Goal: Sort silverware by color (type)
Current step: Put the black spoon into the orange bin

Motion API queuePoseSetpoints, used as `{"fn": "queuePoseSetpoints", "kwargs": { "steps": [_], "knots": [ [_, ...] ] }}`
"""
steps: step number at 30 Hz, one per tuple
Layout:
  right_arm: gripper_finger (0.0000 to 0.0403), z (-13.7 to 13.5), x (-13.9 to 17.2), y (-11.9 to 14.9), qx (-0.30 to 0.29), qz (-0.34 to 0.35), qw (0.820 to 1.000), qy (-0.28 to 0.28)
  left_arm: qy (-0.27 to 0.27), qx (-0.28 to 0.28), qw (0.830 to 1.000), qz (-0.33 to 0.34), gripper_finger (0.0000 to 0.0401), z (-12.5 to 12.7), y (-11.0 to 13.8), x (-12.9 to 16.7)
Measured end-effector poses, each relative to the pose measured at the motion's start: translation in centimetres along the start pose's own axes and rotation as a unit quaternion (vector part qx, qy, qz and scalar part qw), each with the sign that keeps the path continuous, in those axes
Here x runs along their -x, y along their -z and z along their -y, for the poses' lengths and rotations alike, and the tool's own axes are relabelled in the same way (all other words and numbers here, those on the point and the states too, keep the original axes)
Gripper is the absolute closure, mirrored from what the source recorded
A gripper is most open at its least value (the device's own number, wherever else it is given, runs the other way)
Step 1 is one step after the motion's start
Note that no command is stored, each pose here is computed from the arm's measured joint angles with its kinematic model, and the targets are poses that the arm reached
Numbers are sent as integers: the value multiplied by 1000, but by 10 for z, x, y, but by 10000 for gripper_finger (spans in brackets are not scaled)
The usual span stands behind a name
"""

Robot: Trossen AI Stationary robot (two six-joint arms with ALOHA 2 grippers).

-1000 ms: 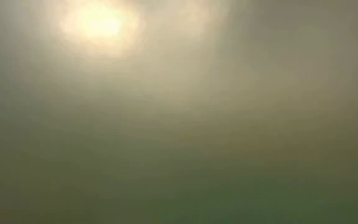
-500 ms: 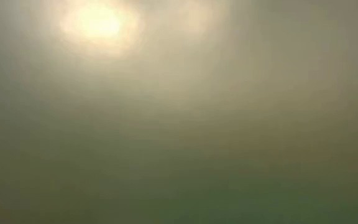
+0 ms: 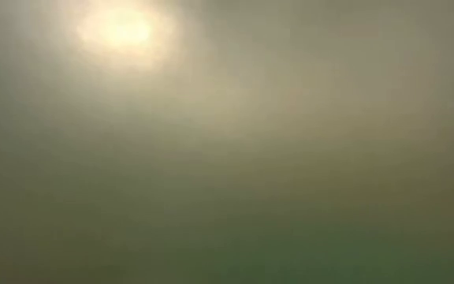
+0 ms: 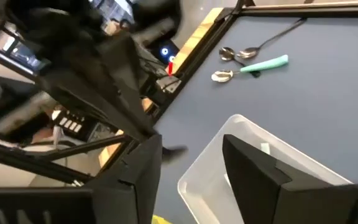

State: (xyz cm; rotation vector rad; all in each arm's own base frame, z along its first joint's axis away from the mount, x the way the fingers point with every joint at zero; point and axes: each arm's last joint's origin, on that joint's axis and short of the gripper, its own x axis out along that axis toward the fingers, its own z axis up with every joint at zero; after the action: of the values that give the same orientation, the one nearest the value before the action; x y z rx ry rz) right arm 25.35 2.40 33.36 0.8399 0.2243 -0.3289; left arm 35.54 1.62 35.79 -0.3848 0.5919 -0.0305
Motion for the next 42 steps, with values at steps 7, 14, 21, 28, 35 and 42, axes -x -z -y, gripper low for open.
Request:
{"fn": "queuePoseSetpoints", "kwargs": {
  "steps": [7,14,21,28,35,42],
  "knots": [
    [235,0,-2,0,0,10,1000,5,-8,48,999,-6,401,-8,4,-33],
    [236,1,-1,-1,10,12,1000,6,-10,66,998,16,401,-10,1,-41],
    [245,1,-1,-1,19,12,1000,8,7,71,996,48,401,-8,-6,-42],
    [263,2,0,-4,26,24,999,14,26,69,996,57,401,-2,-7,-43],
    [266,2,0,-4,23,24,999,14,37,65,995,71,401,0,-10,-44],
    [269,1,4,-6,11,26,1000,10,46,61,993,88,401,2,-13,-43]
  ]
}}
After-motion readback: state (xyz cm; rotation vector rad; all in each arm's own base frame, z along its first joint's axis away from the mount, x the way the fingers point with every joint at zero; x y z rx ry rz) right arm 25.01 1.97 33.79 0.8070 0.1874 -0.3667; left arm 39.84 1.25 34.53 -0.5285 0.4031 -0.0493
